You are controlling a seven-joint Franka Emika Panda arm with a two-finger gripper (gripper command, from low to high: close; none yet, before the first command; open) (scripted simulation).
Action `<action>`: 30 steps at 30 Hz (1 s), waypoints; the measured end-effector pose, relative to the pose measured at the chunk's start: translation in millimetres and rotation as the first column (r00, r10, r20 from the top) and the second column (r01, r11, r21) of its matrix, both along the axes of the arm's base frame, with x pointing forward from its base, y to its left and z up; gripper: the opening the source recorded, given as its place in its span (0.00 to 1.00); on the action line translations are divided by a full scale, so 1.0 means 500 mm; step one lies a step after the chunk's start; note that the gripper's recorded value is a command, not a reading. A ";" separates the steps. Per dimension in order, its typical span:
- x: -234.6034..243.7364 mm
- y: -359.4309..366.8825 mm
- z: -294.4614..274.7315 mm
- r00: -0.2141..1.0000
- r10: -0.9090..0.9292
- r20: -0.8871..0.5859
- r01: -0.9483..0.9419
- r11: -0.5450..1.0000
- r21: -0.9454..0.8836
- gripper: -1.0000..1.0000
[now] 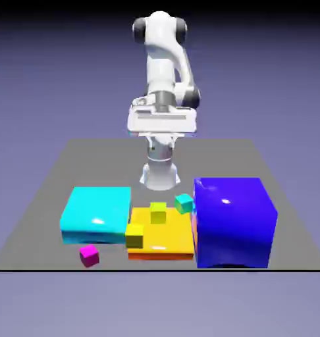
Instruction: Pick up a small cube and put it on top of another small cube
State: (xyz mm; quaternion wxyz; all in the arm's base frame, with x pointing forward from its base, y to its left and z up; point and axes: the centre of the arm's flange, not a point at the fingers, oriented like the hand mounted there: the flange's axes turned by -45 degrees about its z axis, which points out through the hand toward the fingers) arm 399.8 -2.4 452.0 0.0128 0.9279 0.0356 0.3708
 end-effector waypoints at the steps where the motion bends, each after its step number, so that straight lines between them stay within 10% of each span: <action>1: 0.017 -0.012 -0.011 0.999 0.010 -0.030 -0.011 1.000 -0.016 0.50; 30: 0.250 -0.441 -0.555 0.570 0.320 -0.757 -0.500 0.866 -0.011 0.50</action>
